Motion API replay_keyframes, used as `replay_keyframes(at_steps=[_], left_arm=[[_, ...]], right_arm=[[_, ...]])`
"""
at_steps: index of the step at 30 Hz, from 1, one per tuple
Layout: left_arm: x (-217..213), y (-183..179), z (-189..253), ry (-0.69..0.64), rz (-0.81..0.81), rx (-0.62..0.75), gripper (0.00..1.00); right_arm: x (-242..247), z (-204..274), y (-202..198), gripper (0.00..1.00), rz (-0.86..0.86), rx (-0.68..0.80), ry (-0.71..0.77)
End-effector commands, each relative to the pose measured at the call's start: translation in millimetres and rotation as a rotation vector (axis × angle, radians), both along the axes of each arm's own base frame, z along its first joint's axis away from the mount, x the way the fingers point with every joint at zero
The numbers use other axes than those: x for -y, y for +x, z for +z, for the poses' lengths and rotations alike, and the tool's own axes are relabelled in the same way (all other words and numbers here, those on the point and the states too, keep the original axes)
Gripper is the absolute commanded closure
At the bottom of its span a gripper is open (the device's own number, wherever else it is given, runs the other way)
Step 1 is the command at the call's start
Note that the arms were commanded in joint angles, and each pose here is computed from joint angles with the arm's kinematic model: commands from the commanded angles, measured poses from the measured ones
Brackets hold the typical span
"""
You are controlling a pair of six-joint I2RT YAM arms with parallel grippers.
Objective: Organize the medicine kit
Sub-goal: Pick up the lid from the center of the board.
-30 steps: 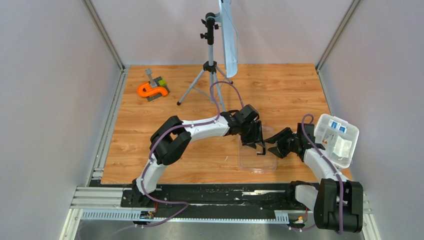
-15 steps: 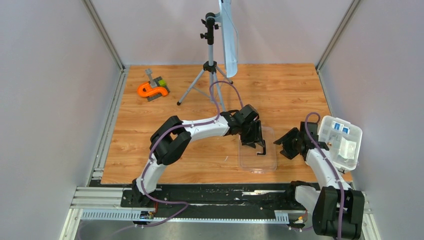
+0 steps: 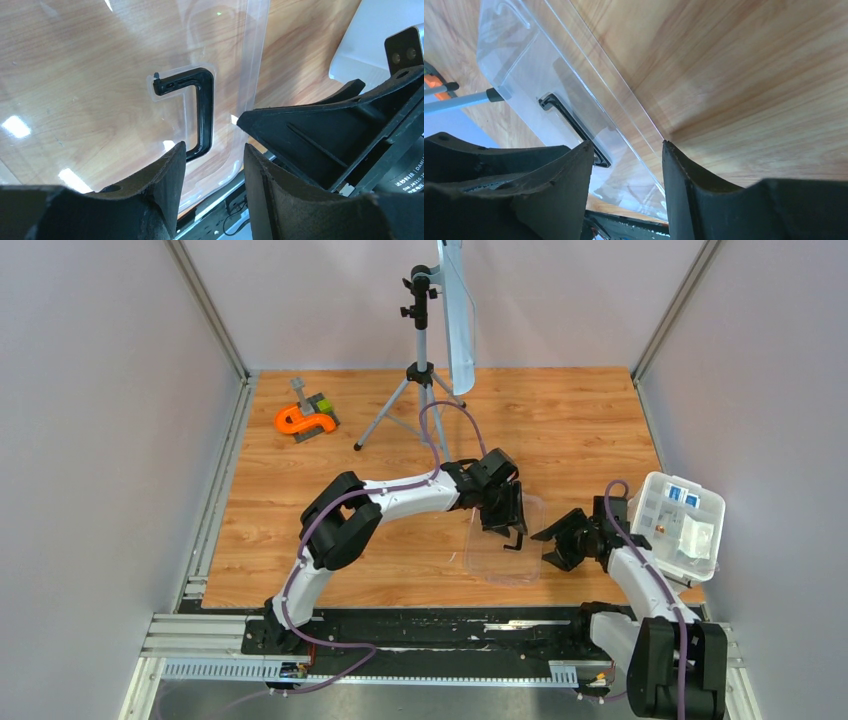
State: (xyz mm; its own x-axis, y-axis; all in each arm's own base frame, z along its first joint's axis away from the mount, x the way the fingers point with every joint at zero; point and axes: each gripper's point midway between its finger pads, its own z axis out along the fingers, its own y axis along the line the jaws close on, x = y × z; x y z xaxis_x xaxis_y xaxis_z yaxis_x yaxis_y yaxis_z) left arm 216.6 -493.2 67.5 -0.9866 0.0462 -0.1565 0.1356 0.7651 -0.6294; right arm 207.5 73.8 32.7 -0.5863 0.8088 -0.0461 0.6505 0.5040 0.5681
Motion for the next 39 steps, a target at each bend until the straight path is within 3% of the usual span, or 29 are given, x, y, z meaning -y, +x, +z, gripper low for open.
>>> replay_keyframes(at_steps=[1,24,34,39], left_arm=[[5.2,8.1,23.5,-0.02,0.001,0.061,0.45],[10.9,24.9,-10.3,0.055,-0.013,0.125,0.44],[10.2,11.9,-26.7,0.078,-0.064,0.079,0.43],[19.9,-5.2,-34.3,0.003,-0.1,-0.017,0.45]], right_arm=[[-10.7,14.5,10.7,0.48,0.011,0.057,0.058],[-17.3,5.1,16.0,0.48,0.045,0.042,0.056],[-18.8,5.8,19.7,0.48,0.047,0.046,0.063],[-21.6,3.4,20.0,0.48,0.051,0.041,0.065]])
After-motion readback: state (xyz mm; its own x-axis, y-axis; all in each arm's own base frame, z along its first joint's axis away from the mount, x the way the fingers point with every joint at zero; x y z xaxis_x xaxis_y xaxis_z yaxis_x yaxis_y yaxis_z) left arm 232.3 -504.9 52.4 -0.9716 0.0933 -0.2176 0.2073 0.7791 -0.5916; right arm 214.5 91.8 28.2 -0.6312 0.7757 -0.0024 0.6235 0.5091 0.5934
